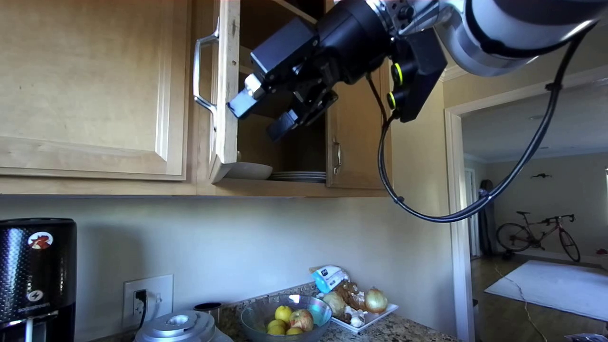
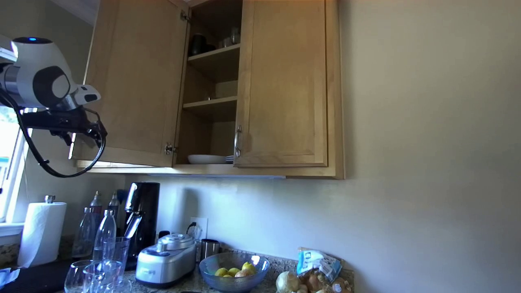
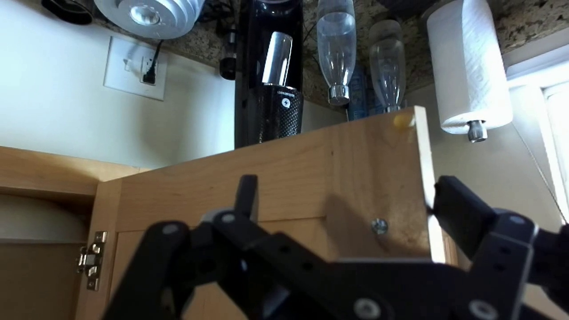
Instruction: Close the cupboard
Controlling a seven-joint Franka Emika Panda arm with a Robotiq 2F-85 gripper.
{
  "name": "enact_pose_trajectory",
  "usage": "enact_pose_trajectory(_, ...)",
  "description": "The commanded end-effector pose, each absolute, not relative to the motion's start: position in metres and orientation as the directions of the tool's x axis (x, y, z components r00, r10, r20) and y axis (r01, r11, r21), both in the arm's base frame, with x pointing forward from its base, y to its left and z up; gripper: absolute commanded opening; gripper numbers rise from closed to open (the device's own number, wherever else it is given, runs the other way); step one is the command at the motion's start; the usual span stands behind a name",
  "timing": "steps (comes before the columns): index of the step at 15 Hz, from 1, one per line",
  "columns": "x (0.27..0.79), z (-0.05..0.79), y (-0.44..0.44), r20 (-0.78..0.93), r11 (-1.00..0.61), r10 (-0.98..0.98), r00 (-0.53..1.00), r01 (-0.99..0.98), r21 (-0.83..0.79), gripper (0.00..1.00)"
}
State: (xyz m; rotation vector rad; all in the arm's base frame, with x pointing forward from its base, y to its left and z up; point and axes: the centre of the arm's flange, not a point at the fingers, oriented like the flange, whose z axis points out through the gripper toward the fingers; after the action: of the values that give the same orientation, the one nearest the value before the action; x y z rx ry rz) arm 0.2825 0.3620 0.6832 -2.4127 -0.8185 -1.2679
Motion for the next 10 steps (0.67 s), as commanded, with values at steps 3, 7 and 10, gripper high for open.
enact_pose_trajectory(3, 0.293, 0.685, 0.372, 0.814, -0.818, 0.306, 0.494, 0.574, -0.041, 1.00)
enact_pose_trajectory(7, 0.291, 0.682, 0.385, 0.813, -0.809, 0.286, 0.508, 0.582, -0.079, 1.00)
enact_pose_trajectory(10, 0.291, 0.684, 0.392, 0.819, -0.809, 0.275, 0.505, 0.582, -0.087, 1.00)
